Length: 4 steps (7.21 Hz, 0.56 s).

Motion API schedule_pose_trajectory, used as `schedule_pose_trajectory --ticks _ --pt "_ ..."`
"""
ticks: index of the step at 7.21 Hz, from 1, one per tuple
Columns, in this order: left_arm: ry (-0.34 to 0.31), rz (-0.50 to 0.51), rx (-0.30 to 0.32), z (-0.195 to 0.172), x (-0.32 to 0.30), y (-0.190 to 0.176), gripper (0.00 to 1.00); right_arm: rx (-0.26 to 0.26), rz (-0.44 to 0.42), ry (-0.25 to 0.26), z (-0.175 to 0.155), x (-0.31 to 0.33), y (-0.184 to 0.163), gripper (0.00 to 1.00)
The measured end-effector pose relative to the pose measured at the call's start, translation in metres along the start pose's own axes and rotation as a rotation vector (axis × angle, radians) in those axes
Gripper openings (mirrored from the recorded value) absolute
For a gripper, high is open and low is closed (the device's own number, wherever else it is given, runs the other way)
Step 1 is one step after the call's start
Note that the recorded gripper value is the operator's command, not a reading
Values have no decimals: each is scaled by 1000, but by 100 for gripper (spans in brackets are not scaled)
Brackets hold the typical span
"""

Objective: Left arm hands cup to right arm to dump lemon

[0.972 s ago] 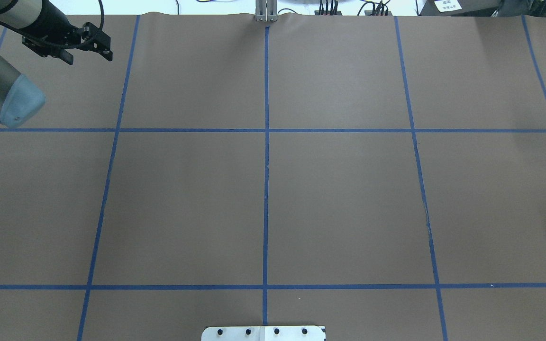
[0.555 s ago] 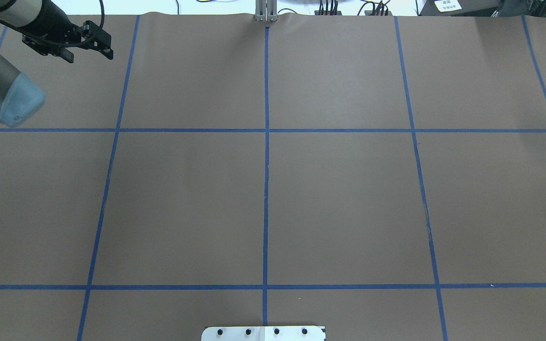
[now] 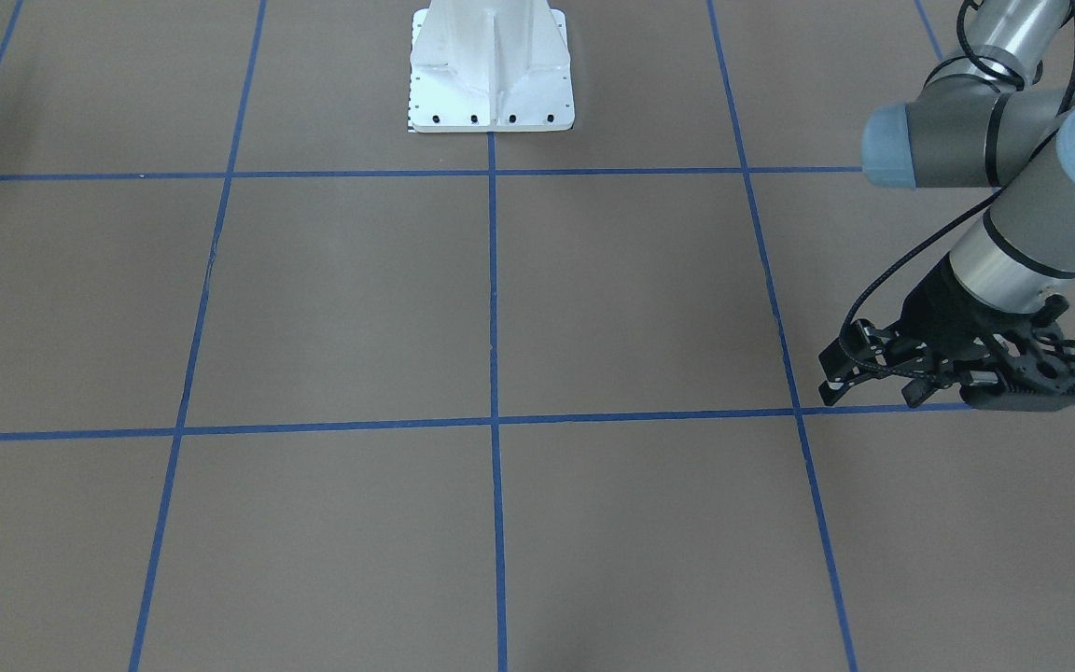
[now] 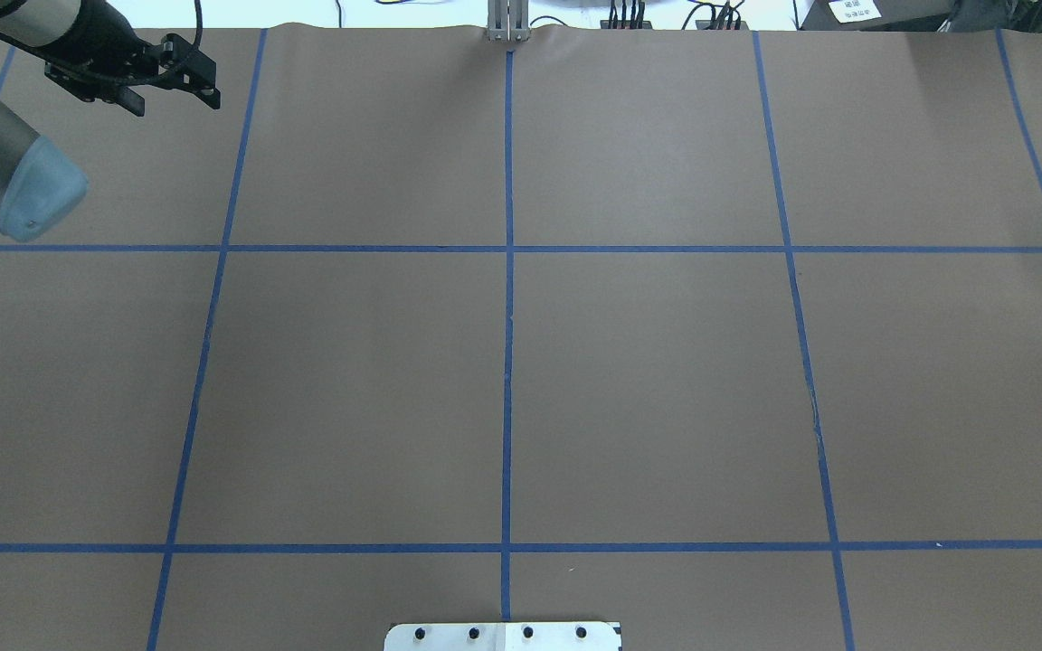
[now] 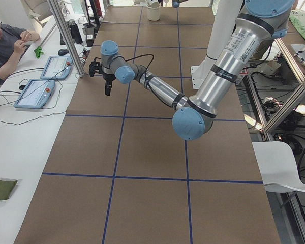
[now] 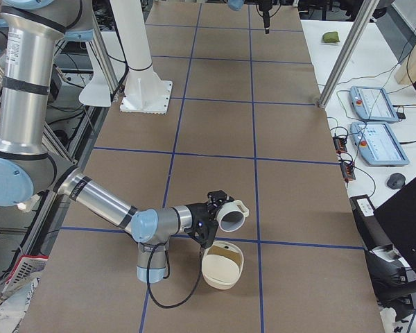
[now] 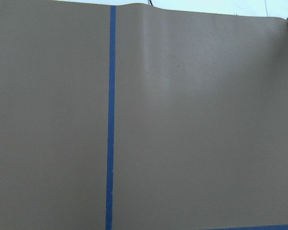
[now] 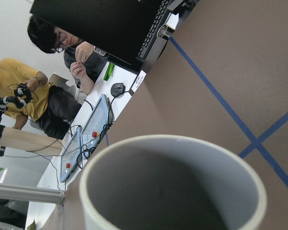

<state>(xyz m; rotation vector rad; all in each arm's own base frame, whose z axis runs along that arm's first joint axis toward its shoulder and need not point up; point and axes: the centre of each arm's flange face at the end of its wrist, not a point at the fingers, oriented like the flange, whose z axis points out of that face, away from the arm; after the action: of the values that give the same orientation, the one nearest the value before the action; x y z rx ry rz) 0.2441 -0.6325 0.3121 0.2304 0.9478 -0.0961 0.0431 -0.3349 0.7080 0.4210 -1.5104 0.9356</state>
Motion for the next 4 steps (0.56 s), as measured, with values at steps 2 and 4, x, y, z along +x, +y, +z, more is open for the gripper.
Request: schedule_pose_trajectory --ticks 2,4 --pt "6 3 6 -5 3 1 100 18 196 -18 -6 0 -6 1" --pt "8 4 10 -8 4 0 100 33 376 -43 -14 9 -10 1"
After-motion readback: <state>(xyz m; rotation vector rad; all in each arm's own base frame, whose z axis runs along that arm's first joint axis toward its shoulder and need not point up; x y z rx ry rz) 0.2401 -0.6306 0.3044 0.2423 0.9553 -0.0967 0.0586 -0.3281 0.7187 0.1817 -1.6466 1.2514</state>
